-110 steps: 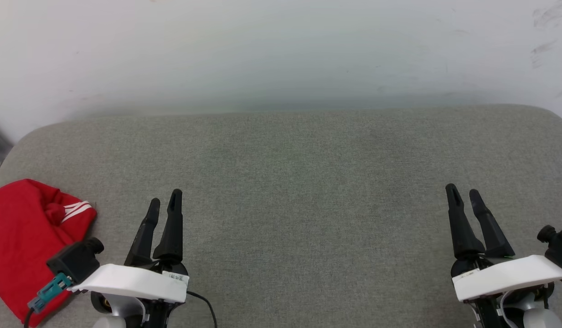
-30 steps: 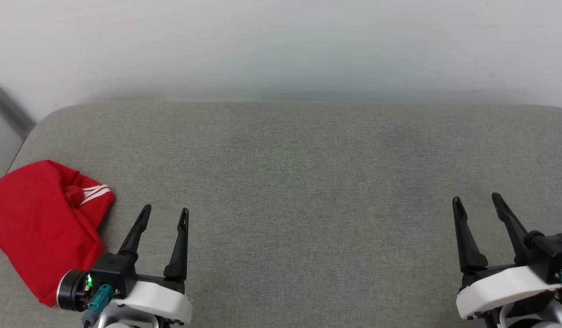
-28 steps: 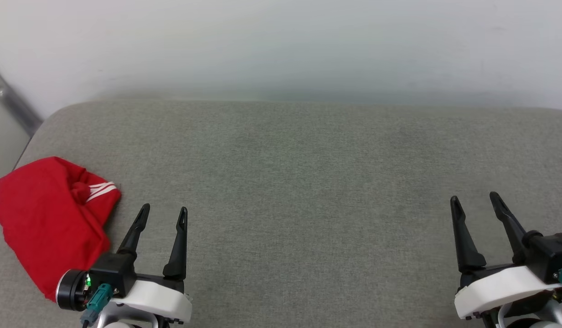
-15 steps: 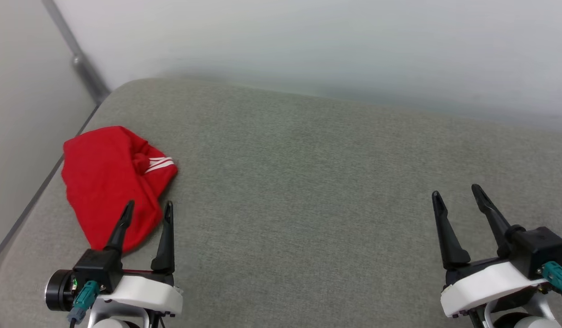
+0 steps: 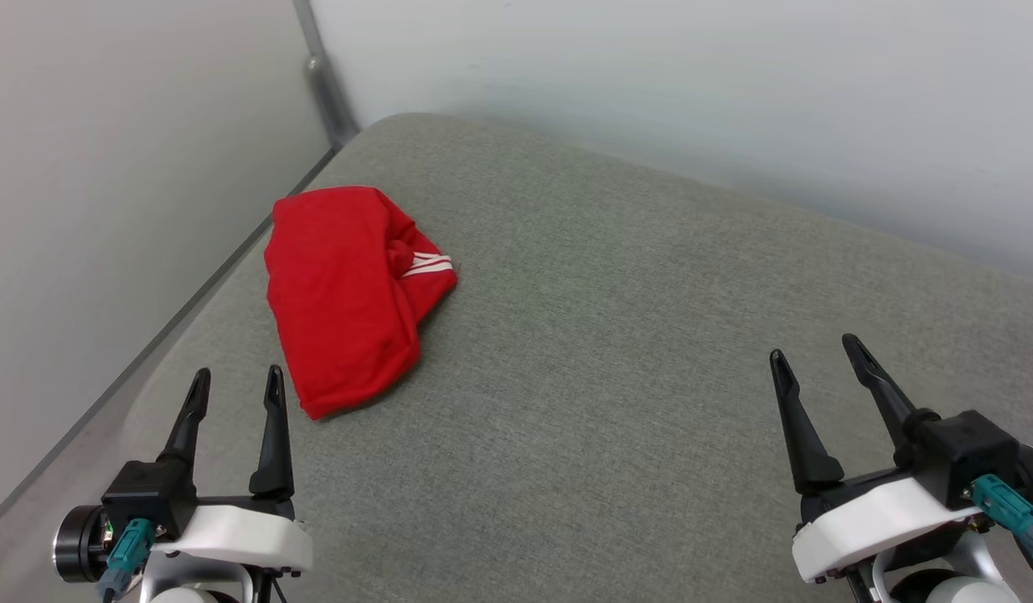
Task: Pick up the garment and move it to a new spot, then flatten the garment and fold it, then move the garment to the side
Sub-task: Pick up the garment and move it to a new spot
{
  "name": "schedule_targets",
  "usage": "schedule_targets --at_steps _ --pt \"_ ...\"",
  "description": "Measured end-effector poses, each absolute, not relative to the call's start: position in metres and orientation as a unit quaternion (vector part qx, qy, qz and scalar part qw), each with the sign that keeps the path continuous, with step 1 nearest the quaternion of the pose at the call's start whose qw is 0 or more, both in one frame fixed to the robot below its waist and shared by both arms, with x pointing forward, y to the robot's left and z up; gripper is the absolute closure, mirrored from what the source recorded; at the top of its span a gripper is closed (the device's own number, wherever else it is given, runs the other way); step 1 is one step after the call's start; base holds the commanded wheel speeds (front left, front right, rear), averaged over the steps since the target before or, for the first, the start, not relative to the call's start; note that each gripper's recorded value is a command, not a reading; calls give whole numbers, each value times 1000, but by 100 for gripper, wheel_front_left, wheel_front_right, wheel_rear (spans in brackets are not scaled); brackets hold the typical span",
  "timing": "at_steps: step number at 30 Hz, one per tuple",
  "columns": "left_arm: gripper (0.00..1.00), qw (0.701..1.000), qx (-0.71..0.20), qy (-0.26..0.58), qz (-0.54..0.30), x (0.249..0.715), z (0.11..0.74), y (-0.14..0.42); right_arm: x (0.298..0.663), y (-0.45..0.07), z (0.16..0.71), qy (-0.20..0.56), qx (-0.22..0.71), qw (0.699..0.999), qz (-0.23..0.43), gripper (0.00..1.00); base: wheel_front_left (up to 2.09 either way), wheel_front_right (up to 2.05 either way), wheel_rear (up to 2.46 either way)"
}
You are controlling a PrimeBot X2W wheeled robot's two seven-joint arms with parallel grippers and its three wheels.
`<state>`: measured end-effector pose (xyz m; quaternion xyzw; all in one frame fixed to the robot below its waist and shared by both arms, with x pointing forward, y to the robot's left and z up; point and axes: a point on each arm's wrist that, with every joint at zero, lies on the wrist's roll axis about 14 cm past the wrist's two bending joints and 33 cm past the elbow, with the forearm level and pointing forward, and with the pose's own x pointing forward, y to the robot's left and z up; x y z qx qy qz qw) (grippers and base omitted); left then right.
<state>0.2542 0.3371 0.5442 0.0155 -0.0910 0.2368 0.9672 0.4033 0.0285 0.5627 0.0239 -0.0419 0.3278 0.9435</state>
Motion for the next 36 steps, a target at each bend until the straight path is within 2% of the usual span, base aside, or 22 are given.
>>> schedule_targets --at_steps 8,17,28,31,36 --pt "0 958 18 -91 272 231 545 353 401 52 564 -42 23 932 359 0 0 0 0" --pt "0 955 20 -89 284 233 546 362 405 56 561 -38 24 931 362 0 0 0 0" --pt "0 969 5 -63 237 324 563 391 436 38 553 -33 19 944 327 0 0 0 0" --pt "0 973 2 -24 231 351 560 406 446 28 546 -27 18 950 311 0 0 0 0" --pt "0 973 -15 96 208 391 521 415 464 8 528 -12 20 959 282 0 0 0 0"
